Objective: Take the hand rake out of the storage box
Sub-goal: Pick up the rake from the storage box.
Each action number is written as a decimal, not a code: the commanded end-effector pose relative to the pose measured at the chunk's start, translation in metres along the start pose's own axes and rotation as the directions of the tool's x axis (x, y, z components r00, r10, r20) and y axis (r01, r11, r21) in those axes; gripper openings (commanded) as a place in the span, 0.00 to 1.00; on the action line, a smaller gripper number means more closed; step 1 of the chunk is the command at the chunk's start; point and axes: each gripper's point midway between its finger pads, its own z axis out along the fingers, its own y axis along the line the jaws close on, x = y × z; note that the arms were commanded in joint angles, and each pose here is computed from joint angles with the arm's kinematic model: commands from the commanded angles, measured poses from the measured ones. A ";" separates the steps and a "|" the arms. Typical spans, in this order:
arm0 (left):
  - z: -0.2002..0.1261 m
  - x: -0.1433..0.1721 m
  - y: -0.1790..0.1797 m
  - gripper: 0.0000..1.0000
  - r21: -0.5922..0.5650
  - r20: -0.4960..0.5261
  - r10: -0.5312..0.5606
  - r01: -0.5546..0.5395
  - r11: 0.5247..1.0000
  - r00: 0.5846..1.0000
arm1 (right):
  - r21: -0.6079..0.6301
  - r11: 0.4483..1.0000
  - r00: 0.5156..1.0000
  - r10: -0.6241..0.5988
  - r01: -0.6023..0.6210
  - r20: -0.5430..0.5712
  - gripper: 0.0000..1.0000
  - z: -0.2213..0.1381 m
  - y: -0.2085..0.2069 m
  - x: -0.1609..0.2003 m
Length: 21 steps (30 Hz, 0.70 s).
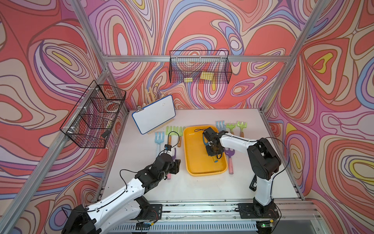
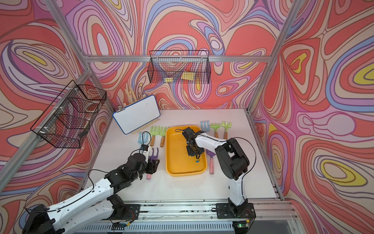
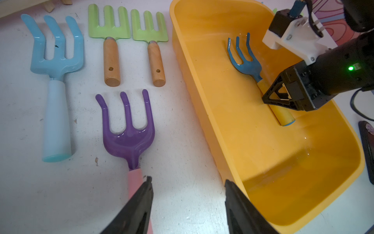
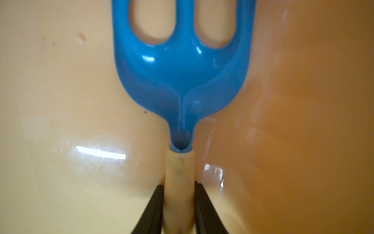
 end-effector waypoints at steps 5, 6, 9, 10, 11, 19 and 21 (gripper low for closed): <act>0.002 -0.003 -0.001 0.61 0.011 0.011 0.000 0.000 1.000 1.000 | -0.081 0.997 1.000 0.005 -0.004 0.008 0.22 -0.004 0.018 -0.001; 0.002 -0.003 -0.001 0.61 0.010 0.011 0.000 0.000 1.000 1.000 | -0.090 0.996 1.000 0.009 -0.007 0.018 0.21 -0.008 0.019 -0.003; 0.002 -0.003 -0.001 0.61 0.009 0.009 0.000 0.000 1.000 1.000 | -0.113 0.994 0.998 0.021 -0.014 0.058 0.20 -0.025 0.020 -0.008; 0.002 -0.003 -0.001 0.61 0.009 0.009 -0.002 0.002 1.000 1.000 | -0.118 0.993 0.997 0.024 -0.015 0.071 0.20 -0.031 0.020 -0.009; 0.002 -0.003 -0.001 0.61 0.009 0.010 -0.001 0.001 1.000 1.000 | -0.120 0.993 0.996 0.027 -0.016 0.088 0.20 -0.038 0.019 -0.011; 0.004 -0.002 -0.001 0.61 0.006 0.001 0.000 0.000 1.000 1.000 | -0.130 0.991 0.973 0.062 -0.033 0.220 0.17 -0.097 0.006 -0.016; 0.004 -0.003 -0.001 0.61 0.005 0.000 -0.001 0.001 1.000 1.000 | -0.120 0.992 0.967 0.067 -0.038 0.245 0.17 -0.107 0.001 -0.016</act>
